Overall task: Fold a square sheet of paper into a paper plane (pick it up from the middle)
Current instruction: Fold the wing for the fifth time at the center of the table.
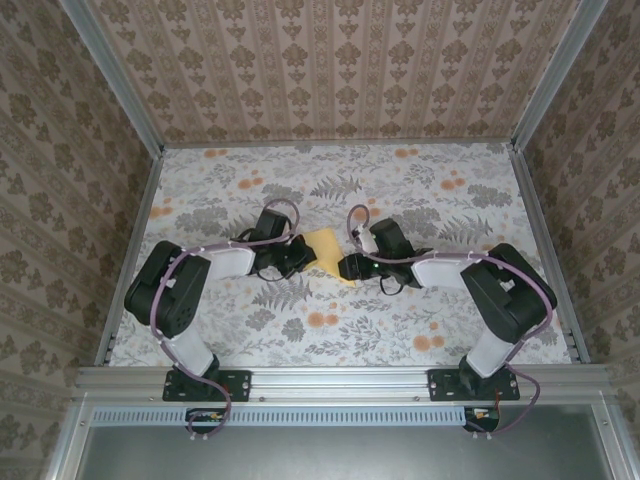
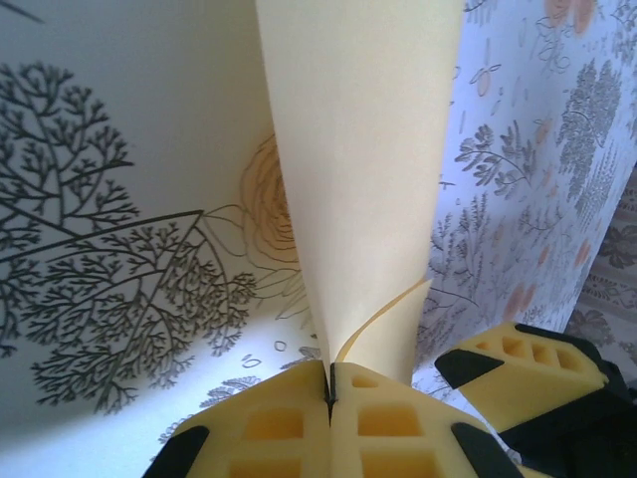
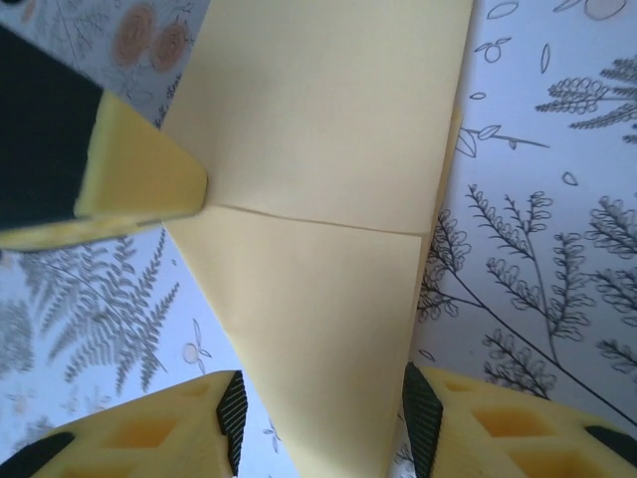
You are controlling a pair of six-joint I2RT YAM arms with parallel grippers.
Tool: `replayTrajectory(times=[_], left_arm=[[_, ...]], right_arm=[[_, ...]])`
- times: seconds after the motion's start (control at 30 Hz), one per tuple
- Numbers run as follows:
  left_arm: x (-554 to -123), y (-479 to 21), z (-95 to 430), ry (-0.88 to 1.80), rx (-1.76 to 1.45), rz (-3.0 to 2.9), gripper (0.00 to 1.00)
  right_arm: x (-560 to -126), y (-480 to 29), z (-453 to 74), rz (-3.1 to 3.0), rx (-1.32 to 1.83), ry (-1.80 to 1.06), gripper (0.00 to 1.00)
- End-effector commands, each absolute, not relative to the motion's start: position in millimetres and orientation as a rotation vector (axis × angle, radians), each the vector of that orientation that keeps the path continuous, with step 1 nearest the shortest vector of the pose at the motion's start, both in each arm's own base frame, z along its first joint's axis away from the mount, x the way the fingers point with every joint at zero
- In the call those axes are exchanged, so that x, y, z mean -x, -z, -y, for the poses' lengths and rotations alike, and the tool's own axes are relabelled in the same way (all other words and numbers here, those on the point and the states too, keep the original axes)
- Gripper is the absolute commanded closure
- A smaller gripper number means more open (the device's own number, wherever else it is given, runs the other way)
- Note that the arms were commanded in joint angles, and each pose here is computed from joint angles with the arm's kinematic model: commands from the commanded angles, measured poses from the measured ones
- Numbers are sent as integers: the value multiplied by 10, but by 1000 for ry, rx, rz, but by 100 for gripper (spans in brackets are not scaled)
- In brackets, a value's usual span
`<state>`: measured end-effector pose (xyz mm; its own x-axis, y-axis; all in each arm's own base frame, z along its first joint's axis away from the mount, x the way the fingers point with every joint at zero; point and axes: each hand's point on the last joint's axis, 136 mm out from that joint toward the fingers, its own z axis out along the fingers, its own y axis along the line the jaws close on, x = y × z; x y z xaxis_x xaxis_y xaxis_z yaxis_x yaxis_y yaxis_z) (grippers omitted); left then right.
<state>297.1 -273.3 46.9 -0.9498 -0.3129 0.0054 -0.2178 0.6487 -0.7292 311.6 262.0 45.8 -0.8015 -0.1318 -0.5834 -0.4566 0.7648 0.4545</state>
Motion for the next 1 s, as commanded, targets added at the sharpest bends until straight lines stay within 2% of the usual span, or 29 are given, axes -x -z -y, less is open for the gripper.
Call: replayTrajectory(times=[0.0, 0.4, 0.67, 0.97], left_arm=[[-2983, -677, 2798, 1218, 419, -2728, 100], [-2995, -773, 2848, 1227, 424, -2733, 100], [-3004, -800, 2863, 1228, 420, -2736, 100], [-2988, -782, 2853, 1221, 425, -2745, 100]], right_arm=[[-3168, -607, -2563, -2292, 570, -627, 50], [-3116, -714, -2907, -2094, 879, -435, 45], [-3138, -578, -3073, -2047, 1002, -318, 41], [-3280, -409, -3035, -2052, 997, -213, 52]])
